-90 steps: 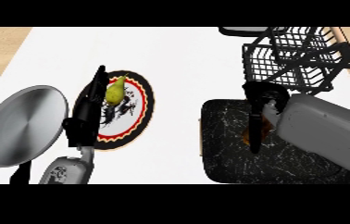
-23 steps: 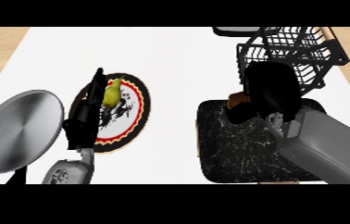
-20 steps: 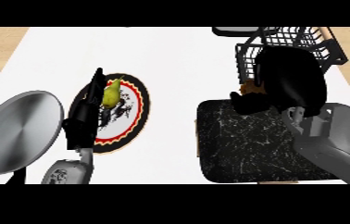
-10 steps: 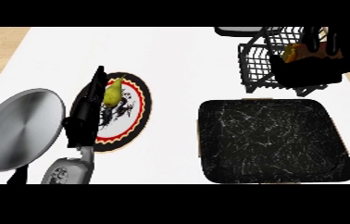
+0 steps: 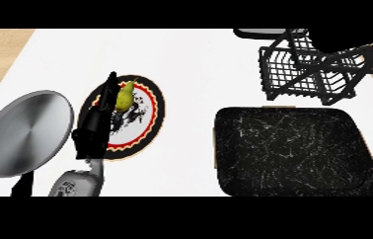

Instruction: Pick the sweet potato from the tray and place it in the tiered basket

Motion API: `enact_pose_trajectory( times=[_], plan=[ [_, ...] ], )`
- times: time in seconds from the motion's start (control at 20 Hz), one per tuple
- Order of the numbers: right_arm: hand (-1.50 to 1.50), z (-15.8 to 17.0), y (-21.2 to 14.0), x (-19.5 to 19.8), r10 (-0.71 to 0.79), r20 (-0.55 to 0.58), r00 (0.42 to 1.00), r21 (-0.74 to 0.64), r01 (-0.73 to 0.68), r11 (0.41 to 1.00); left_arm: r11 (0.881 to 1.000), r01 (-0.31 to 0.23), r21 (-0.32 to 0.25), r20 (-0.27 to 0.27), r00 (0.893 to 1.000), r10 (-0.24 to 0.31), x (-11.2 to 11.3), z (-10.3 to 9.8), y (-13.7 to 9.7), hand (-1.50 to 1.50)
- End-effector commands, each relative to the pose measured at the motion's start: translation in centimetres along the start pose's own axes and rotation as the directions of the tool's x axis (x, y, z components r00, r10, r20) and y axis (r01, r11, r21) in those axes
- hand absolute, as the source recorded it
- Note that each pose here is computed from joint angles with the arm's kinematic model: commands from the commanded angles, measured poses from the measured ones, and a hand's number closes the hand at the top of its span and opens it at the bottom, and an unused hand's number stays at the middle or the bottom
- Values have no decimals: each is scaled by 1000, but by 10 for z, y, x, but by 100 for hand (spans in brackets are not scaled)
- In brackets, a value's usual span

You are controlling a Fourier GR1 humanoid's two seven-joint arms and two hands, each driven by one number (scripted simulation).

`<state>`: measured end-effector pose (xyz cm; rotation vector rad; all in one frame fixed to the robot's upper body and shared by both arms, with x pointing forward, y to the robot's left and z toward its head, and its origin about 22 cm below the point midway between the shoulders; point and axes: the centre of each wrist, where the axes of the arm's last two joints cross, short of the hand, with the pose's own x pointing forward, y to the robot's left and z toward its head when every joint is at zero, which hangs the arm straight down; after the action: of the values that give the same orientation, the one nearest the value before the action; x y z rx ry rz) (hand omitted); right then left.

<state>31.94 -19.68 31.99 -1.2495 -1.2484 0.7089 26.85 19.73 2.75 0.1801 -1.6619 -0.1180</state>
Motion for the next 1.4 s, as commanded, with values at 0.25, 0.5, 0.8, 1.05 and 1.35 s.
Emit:
enact_pose_trajectory(
  times=[0.25, 0.5, 0.8, 1.05, 1.35],
  plan=[
    [150, -55, 1, -22, 125, -201, 972, -9, -130, 992, 1000, -11, 20, 10, 1000, 10, 10, -12, 0, 0],
    [150, -67, 20, -37, 180, -193, 965, -9, -185, 983, 1000, 3, 10, 13, 1000, -3, -5, 3, 7, 0],
    [-150, -89, 35, -79, -119, -350, 929, -44, 111, 993, 1000, 13, 6, 1, 1000, -13, -7, 5, 11, 0],
    [-150, -89, 60, -86, -218, -307, 926, -9, 226, 974, 999, 19, 30, 9, 1000, -19, -7, 0, -6, 0],
    [-150, -89, 29, -98, -469, -269, 841, -221, 420, 880, 1000, 11, 8, -1, 1000, -11, 2, -4, -20, 0]
  ],
)
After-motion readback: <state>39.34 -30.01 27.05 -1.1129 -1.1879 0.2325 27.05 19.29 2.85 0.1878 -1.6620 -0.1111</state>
